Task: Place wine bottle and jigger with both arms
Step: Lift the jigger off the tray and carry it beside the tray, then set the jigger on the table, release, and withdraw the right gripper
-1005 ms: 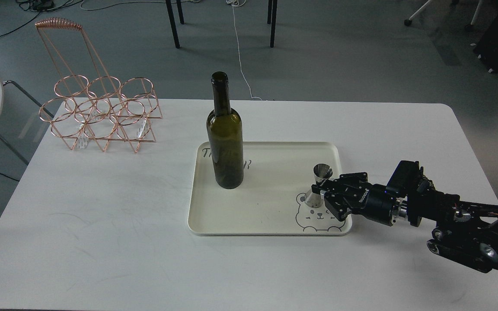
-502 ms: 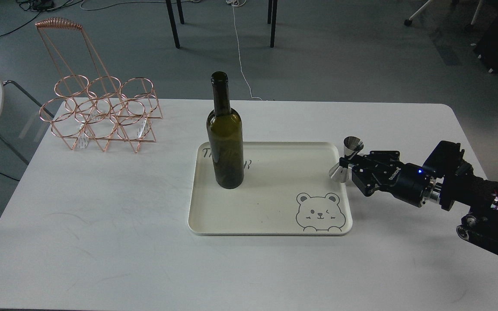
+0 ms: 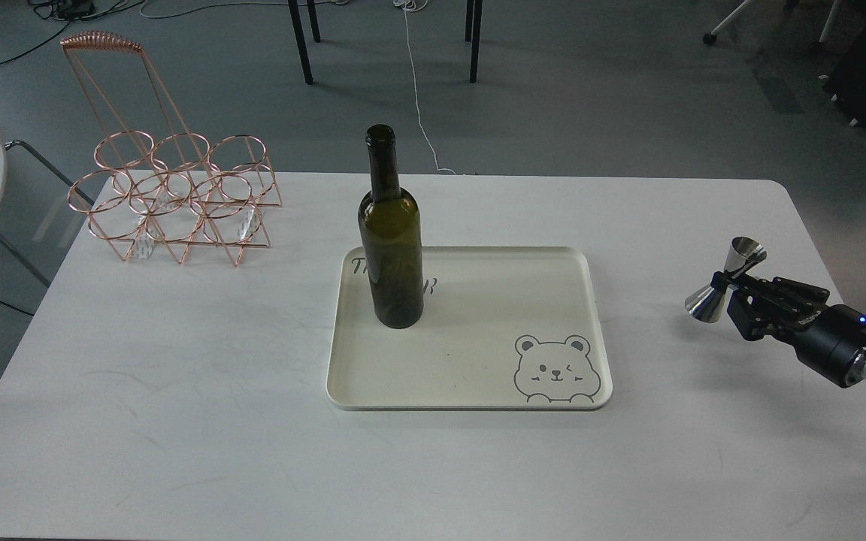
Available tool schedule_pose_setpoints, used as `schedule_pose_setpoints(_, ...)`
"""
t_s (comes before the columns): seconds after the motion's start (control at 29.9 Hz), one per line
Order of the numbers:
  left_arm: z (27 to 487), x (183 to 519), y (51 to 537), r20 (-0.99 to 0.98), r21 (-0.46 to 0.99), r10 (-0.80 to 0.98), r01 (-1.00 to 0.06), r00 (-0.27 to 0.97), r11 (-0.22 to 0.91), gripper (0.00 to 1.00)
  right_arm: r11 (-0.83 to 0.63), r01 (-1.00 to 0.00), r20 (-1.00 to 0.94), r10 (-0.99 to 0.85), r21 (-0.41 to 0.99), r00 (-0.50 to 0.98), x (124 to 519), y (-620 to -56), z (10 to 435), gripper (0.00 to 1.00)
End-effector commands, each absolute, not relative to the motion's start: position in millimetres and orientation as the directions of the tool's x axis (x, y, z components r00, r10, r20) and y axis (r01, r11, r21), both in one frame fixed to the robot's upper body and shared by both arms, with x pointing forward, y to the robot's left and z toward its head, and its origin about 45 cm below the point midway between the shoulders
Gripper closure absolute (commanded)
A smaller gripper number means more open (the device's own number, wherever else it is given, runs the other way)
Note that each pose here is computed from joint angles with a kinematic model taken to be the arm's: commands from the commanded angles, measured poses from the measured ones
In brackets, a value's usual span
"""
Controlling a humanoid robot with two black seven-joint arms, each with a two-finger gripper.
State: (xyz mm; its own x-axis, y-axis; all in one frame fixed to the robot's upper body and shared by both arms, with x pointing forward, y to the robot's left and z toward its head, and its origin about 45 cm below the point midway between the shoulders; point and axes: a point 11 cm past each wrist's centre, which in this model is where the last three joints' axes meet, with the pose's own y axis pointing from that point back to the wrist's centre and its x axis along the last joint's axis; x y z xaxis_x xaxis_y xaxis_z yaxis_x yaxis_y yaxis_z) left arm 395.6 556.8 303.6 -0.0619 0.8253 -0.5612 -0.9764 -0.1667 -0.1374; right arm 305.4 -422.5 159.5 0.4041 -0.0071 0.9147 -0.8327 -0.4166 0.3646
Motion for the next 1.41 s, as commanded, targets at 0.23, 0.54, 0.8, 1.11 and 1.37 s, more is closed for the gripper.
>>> schedule_pose_setpoints(0.23,304,398,554,-0.562,-0.139,0.825,-0.978,-0.054,-0.158,0.01,-0.352,-0.831,0.89,0.012,0.431,0.456,297,-437,119,0.97)
schedule_pose_setpoints(0.54,305,398,554,-0.562,-0.14,0.826,-0.977,-0.053,-0.158,0.01,-0.35,-0.834,0.893,0.017,0.426,0.449,300,-438,121,0.83)
schedule_pose_setpoints(0.8,307,398,554,-0.562,-0.145,0.826,-0.977,-0.051,-0.158,0.01,-0.352,-0.822,0.882,0.02,0.447,0.471,288,-443,121,0.63)
schedule_pose_setpoints(1.11,313,397,559,-0.555,-0.152,0.83,-0.975,-0.054,-0.164,0.01,-0.35,-0.794,0.849,0.01,0.498,0.528,243,-463,145,0.43)
schedule_pose_setpoints(1.37,330,396,562,-0.345,-0.108,0.938,-0.991,-0.039,-0.081,0.01,-0.201,-0.866,0.875,-0.068,0.458,0.479,232,-511,197,0.37)
